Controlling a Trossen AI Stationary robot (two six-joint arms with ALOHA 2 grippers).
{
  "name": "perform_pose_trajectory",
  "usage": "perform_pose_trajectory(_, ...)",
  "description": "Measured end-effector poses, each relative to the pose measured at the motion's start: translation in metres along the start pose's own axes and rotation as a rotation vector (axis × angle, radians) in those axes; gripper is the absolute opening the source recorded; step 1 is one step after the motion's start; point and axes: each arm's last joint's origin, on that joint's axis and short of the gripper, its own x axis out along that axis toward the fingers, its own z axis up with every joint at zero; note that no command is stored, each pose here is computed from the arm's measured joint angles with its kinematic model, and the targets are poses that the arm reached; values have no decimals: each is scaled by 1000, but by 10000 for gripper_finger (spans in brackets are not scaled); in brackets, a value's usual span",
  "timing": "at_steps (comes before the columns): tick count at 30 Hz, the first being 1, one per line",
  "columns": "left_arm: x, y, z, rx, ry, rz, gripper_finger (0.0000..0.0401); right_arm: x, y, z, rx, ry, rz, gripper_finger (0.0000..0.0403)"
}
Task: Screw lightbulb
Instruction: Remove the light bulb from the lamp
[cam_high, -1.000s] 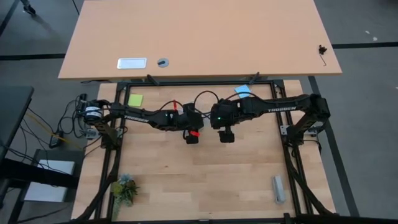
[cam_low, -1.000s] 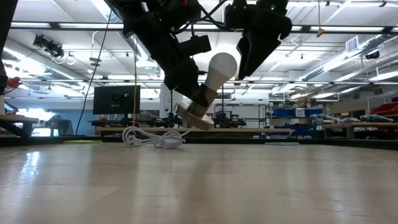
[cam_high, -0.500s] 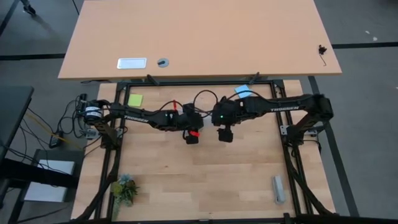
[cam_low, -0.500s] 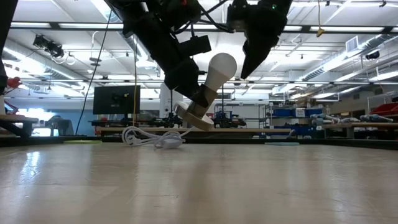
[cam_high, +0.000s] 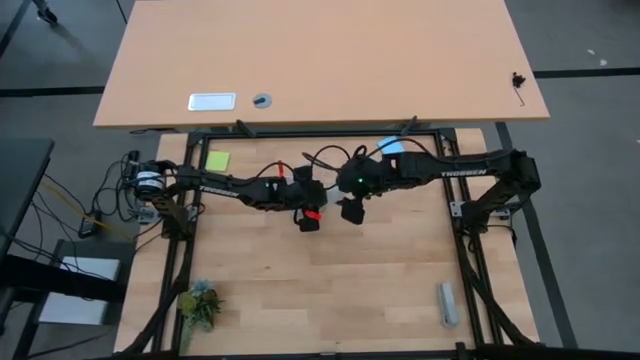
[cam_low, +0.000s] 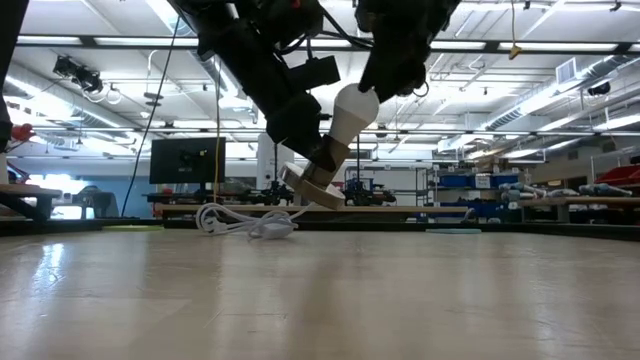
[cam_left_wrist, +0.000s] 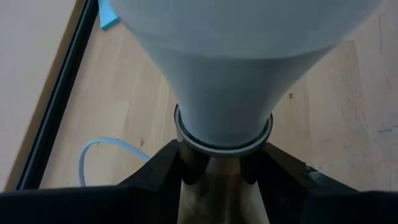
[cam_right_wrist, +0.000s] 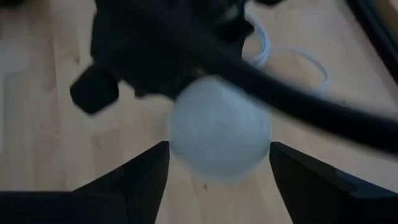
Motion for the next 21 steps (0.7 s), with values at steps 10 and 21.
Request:
perform_pose_trajectory(10,0,0,1,-6,-8,-2,162,0,-2,4,43,-37,-12,351)
perform_pose_trajectory(21,0,0,2,-6,-23,0,162,1,-8,5,8,-45,-23,371)
